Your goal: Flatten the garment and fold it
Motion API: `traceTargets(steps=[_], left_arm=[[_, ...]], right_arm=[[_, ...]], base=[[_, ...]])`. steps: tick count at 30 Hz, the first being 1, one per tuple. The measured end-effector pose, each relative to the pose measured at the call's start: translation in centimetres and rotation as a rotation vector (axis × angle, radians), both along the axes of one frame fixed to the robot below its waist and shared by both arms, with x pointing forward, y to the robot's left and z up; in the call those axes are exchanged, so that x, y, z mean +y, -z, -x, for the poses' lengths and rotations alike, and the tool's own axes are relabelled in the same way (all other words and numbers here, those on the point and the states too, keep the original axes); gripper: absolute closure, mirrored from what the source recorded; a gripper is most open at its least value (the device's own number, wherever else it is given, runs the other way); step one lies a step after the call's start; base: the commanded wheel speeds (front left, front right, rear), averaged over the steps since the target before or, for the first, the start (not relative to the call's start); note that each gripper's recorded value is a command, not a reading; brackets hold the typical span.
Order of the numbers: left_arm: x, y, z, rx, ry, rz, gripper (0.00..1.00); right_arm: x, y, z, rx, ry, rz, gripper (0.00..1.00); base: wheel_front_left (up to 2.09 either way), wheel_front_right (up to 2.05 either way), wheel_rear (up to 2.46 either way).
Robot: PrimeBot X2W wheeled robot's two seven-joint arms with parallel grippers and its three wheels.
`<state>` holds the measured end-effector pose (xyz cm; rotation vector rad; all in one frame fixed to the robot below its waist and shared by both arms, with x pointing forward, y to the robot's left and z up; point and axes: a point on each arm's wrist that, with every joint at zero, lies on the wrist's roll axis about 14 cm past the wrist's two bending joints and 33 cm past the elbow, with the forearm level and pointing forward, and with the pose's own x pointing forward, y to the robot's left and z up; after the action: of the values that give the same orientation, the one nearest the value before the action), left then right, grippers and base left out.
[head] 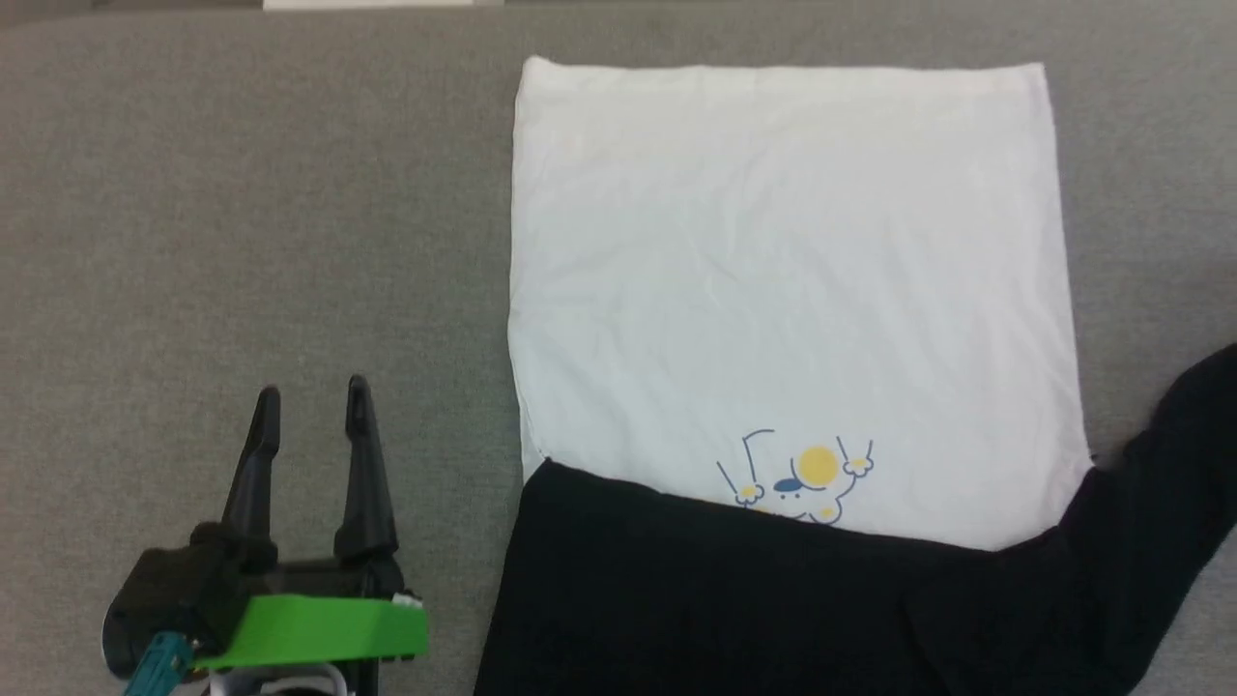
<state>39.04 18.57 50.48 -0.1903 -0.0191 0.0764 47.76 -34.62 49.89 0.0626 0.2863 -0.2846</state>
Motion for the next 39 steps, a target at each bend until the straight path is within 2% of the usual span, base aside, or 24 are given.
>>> traceTargets(steps=[13, 22, 27, 30, 39], left_arm=[[-0.2, -4.1, 2.9, -0.089, 0.014, 0.008, 0.00], [-0.1, -5.8, 4.8, -0.130, 0.005, 0.013, 0.00], [0.3, -6.4, 5.4, -0.144, -0.008, 0.012, 0.00], [0.5, -6.4, 5.6, -0.141, -0.014, 0.009, 0.00], [1.0, -6.5, 6.4, -0.135, -0.031, 0.008, 0.00]], right_arm=[[-4.4, -5.0, 12.0, -0.173, 0.245, -0.017, 1.00], [-6.7, -8.7, 16.5, -0.272, 0.333, 0.022, 1.00], [-5.8, -9.8, 15.9, -0.298, 0.288, 0.033, 1.00], [-4.3, -10.4, 14.5, -0.311, 0.220, 0.037, 1.00], [4.7, -13.8, 9.2, -0.398, -0.108, 0.044, 1.00]], base=[[0.00, 0.00, 0.00], [0.00, 0.00, 0.00], [0.00, 0.00, 0.00], [0.00, 0.00, 0.00], [0.00, 0.00, 0.00]])
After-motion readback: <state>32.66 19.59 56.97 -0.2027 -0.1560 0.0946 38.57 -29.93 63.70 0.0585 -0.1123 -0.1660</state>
